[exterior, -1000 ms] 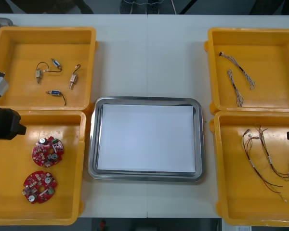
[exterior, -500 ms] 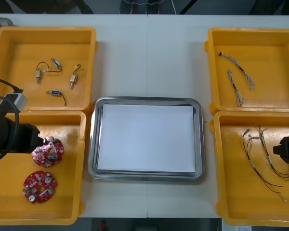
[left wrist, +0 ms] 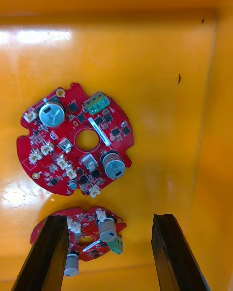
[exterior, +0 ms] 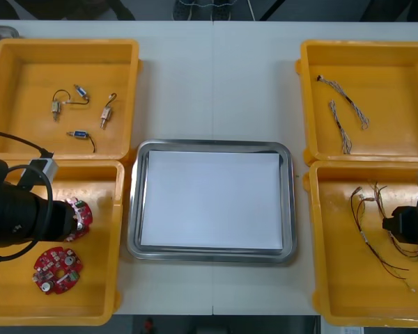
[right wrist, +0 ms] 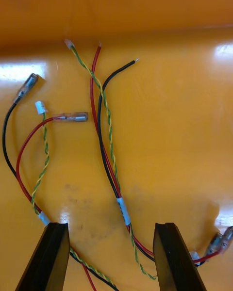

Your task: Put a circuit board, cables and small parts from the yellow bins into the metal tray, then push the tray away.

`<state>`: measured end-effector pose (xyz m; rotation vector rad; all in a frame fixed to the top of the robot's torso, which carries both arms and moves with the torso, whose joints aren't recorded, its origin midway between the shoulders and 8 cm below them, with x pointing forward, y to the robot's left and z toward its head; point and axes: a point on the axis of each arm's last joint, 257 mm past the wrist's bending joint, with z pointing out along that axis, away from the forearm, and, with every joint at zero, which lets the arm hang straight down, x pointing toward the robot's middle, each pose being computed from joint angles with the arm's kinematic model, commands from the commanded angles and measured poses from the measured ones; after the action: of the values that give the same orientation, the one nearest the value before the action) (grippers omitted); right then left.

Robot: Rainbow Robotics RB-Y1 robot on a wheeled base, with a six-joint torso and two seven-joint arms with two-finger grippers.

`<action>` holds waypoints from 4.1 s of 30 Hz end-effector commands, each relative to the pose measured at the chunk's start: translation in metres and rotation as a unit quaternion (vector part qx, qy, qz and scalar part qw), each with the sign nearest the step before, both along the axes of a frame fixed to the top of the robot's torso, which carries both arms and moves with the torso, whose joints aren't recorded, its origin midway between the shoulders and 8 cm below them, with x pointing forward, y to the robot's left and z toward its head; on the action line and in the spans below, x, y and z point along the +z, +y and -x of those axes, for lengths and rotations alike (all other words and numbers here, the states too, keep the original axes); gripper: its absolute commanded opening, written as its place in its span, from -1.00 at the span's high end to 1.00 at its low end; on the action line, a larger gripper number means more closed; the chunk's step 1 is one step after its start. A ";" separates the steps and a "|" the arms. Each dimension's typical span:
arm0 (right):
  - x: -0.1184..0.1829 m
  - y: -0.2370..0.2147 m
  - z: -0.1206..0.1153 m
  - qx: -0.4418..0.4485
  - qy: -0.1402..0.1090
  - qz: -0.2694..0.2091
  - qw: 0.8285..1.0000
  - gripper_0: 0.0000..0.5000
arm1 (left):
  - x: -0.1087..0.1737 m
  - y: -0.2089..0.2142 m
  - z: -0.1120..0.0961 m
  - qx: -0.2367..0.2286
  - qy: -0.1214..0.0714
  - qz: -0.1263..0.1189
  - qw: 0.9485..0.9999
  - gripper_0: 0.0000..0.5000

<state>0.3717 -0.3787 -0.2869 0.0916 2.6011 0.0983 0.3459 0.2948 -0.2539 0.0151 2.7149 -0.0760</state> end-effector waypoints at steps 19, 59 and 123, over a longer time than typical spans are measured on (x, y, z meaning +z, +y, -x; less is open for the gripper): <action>-0.045 -0.003 0.016 0.031 0.003 0.022 0.999 -1.00 | -0.047 -0.018 0.031 0.053 0.002 0.039 0.998 -1.00; -0.006 -0.012 0.020 0.039 0.000 0.050 0.998 1.00 | -0.073 -0.022 0.044 0.064 0.007 0.027 0.998 -1.00; 0.171 0.072 0.040 0.280 -0.021 0.170 0.944 1.00 | -0.006 -0.013 0.029 0.056 0.007 0.035 0.998 -1.00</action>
<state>0.3326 -0.3090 -0.1263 -0.6908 2.5121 -0.0918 0.3085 0.2903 -0.2793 -0.0882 2.7696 -0.0973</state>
